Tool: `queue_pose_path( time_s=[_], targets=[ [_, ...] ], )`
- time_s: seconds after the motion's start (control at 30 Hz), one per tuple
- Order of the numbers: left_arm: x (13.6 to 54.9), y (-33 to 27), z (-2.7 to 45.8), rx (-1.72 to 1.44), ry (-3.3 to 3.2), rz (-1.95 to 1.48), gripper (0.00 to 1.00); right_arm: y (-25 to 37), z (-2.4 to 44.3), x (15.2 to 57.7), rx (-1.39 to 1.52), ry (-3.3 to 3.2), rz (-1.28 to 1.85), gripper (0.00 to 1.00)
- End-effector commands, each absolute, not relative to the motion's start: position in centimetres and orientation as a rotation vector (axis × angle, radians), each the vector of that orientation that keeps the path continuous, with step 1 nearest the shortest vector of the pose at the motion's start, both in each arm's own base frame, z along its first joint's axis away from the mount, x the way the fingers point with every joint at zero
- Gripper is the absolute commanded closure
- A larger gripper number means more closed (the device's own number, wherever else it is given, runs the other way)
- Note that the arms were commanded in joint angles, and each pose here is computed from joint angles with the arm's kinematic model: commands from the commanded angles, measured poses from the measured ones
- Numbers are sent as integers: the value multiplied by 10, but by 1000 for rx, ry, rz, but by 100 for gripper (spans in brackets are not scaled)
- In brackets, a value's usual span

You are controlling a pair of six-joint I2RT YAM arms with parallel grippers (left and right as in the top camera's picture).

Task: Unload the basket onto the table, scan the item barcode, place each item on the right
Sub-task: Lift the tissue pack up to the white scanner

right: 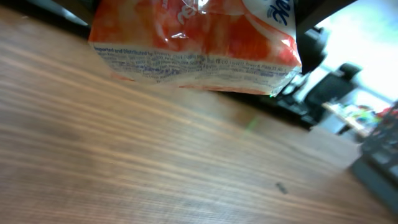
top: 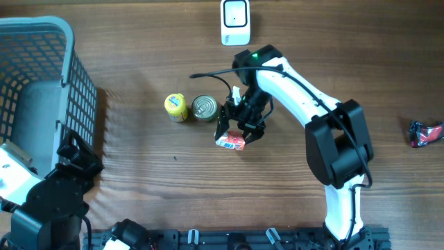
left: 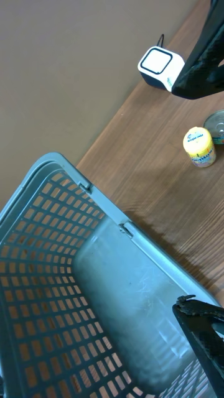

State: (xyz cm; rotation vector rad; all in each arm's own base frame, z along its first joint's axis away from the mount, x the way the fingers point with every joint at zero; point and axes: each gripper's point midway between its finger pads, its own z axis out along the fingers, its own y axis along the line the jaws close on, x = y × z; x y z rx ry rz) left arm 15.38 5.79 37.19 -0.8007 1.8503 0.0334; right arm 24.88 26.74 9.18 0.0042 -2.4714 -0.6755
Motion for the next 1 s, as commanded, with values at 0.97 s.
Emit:
queue_pose_path(
  time_s=[0.97],
  targets=[
    [161, 55, 339, -817, 1905, 102, 0, 250, 138, 561, 575, -3975, -540, 32]
  ],
)
